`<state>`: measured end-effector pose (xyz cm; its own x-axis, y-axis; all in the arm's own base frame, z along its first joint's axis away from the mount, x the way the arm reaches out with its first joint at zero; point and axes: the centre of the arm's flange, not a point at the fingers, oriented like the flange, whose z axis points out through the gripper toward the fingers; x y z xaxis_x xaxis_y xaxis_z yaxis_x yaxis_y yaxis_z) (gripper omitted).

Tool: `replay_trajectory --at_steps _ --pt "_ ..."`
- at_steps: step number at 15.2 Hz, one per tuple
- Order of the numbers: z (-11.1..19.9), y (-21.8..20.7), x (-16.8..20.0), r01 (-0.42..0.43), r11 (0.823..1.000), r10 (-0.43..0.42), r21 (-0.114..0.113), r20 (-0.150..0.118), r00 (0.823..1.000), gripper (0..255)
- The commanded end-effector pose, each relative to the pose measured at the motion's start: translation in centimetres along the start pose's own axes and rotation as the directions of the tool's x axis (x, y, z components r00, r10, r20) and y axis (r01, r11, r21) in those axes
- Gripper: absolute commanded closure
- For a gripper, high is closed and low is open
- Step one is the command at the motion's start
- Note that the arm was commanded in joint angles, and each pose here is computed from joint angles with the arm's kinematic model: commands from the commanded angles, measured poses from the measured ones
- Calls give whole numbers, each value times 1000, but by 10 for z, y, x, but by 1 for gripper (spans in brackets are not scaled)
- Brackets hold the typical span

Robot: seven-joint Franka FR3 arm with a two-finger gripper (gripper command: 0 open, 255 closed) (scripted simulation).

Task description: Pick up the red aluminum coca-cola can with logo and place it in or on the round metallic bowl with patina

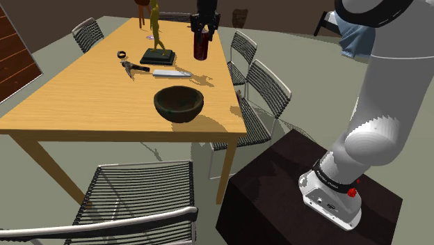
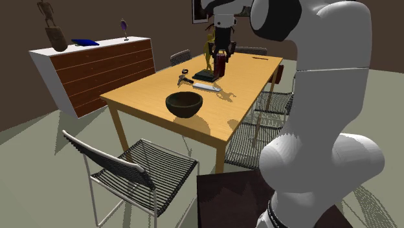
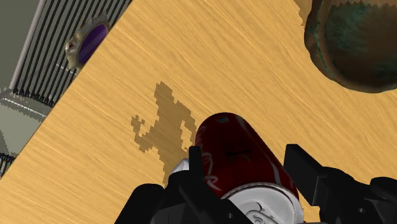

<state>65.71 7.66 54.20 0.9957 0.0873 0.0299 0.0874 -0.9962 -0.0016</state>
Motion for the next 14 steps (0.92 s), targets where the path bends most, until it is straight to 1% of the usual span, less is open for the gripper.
replay_trajectory --at_steps 1,14 --pt "-7 0 0 0 1000 0 0 0 1000 255" --pt "-30 -149 -82 0 1000 0 0 0 1000 255"
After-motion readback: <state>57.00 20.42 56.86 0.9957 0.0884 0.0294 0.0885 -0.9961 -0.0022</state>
